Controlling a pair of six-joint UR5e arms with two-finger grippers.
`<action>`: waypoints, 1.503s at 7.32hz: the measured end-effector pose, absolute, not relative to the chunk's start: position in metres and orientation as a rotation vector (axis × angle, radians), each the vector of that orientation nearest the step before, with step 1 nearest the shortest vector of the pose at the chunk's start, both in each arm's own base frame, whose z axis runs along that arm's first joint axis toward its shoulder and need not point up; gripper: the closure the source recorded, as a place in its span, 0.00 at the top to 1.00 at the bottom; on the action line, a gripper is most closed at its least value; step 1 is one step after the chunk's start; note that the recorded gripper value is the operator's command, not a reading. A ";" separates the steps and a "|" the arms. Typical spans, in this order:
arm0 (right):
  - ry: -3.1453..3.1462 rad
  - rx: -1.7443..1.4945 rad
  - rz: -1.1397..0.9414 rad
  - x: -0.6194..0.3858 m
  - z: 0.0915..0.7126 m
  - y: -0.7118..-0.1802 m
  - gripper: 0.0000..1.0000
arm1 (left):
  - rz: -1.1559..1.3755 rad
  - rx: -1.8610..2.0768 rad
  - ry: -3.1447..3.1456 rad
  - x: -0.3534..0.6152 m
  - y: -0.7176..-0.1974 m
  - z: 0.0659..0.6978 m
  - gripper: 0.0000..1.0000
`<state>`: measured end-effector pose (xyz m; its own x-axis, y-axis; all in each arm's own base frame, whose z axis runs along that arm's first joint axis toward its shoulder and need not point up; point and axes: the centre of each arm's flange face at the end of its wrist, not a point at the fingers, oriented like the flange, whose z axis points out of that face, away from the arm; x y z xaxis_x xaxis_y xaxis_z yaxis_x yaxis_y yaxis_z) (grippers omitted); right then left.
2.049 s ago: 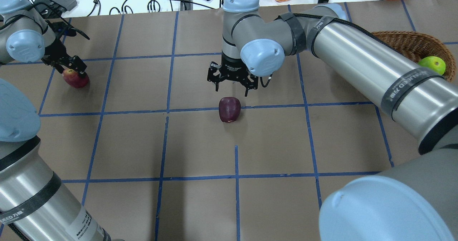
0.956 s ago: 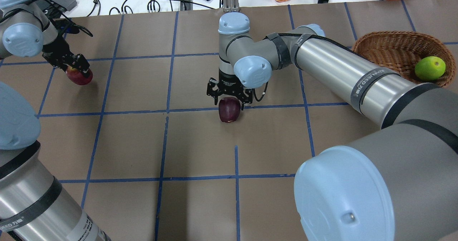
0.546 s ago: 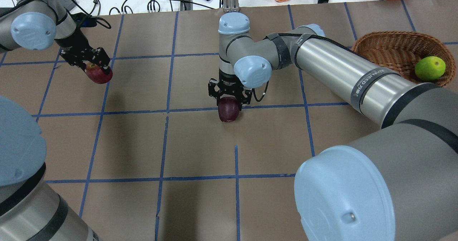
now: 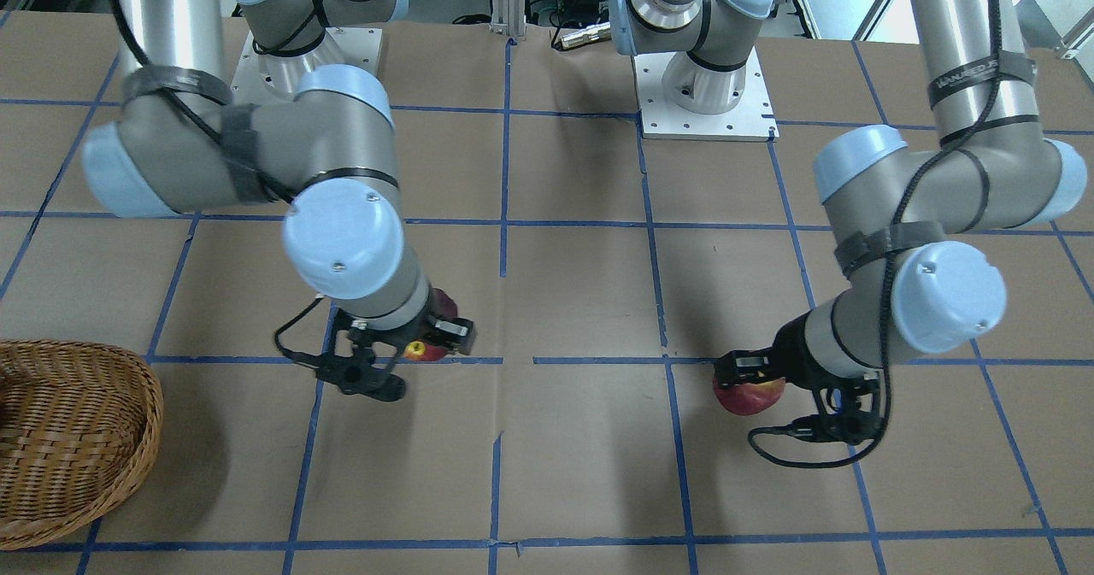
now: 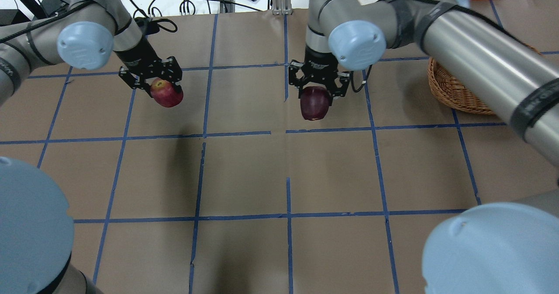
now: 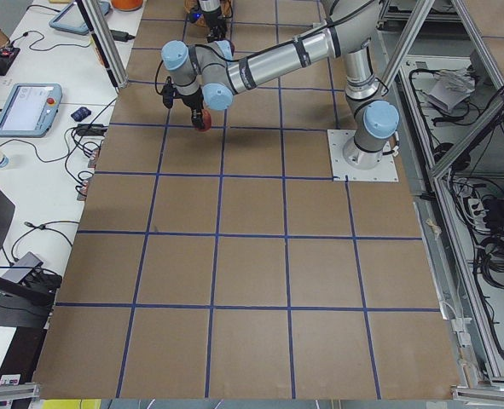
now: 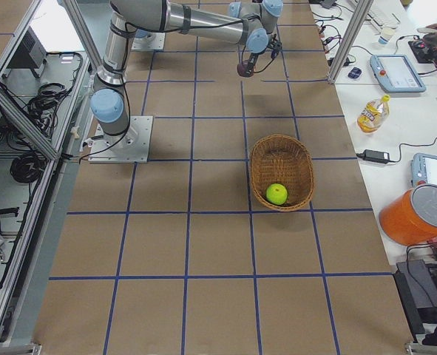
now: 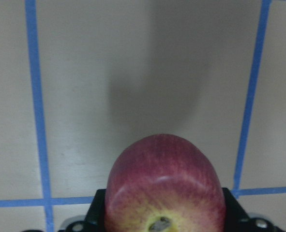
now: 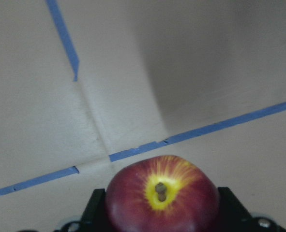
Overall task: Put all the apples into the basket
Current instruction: 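Carry dark apple into basket with right while left carries red apple center, then release red apple at center with left while right withdraws from basket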
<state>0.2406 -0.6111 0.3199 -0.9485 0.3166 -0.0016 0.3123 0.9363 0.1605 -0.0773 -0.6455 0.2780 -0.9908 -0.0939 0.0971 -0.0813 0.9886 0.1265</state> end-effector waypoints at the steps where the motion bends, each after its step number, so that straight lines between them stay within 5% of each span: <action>1: 3.083 0.486 0.216 0.174 0.342 -0.623 0.00 | -0.151 0.129 -3.040 -0.127 -0.643 0.271 0.45; 6: 3.250 0.138 0.096 -0.096 0.307 -0.671 0.00 | -0.108 -0.052 -3.072 -0.350 -0.560 0.252 0.59; 7: 3.276 0.100 0.077 -0.117 0.288 -0.678 0.00 | -0.106 -0.071 -3.076 -0.357 -0.547 0.243 0.92; 9: 3.310 0.006 0.061 -0.160 0.261 -0.684 0.00 | 0.005 -0.074 -3.068 -0.357 -0.540 0.229 1.00; 10: 3.316 -0.036 0.058 -0.173 0.253 -0.685 0.15 | 0.043 -0.071 -3.063 -0.357 -0.540 0.228 1.00; 11: 3.320 -0.069 0.054 -0.181 0.248 -0.685 0.76 | 0.069 -0.068 -3.062 -0.355 -0.540 0.234 1.00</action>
<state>-0.1813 -0.6847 0.2475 -0.9831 -0.0439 0.1778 -0.0382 0.9986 0.0357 -0.3553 -0.5401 0.2336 -0.9960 0.0460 0.0771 0.0424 0.9980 -0.0469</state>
